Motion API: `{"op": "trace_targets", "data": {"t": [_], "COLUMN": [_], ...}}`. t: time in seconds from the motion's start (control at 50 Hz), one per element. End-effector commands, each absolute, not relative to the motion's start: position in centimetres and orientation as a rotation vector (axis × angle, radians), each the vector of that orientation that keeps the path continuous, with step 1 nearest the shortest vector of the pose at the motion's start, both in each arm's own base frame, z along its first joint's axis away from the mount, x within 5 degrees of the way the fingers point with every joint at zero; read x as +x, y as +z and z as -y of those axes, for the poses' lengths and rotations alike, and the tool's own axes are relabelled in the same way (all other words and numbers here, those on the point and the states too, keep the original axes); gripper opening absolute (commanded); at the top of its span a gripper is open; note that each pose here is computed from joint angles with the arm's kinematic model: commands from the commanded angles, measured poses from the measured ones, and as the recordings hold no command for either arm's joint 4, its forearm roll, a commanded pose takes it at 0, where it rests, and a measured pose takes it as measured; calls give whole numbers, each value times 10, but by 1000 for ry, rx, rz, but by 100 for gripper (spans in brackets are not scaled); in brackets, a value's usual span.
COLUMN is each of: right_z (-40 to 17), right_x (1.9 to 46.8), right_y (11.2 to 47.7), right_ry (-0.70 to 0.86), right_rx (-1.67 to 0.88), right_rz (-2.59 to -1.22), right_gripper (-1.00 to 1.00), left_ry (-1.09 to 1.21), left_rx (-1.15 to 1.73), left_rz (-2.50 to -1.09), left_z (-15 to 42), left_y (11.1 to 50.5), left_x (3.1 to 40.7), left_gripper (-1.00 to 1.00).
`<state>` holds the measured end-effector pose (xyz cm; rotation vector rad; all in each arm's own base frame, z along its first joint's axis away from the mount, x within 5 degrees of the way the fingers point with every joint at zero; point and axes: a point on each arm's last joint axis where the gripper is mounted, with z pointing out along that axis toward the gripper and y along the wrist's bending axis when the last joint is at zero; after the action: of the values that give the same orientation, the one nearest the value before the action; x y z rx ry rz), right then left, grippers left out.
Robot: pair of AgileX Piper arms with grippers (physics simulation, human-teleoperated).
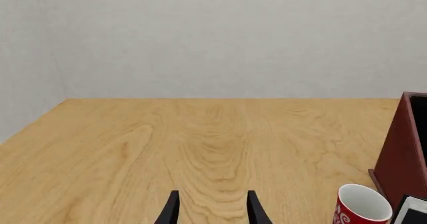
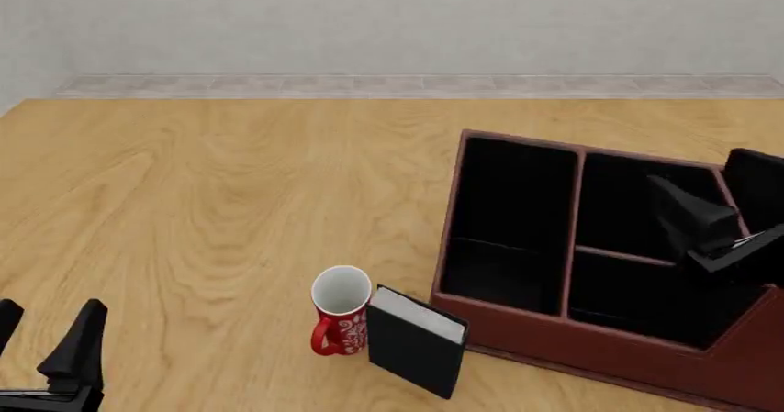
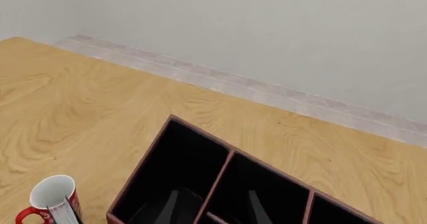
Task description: Pick up the book and place it in the left compartment of the caddy.
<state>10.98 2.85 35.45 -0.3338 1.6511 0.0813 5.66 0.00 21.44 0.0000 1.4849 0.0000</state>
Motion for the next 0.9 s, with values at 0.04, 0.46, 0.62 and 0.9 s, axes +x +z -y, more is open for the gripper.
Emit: {"op": "trace_targets", "data": {"t": [0.04,0.46,0.62,0.9], "right_z": [-37,-57,-64,-75], "right_x": [132,128,121,123], "right_y": [390,408,406,397], "right_ry": [67,186,236,272], "right_rx": [-398,-524,-579,-652], "right_rz": [-1724,-1788,-1778,-1775], "right_gripper": [100,100,100,100], "left_ry": [0,0,0,0], "left_rx": [0,0,0,0], "left_rz": [-1485,-1485,-1485,-1485], "left_z": [0,0,0,0], "left_y": [214,214,214,214], "left_x": [57,57,57,57], "left_gripper": [100,100,100,100]}}
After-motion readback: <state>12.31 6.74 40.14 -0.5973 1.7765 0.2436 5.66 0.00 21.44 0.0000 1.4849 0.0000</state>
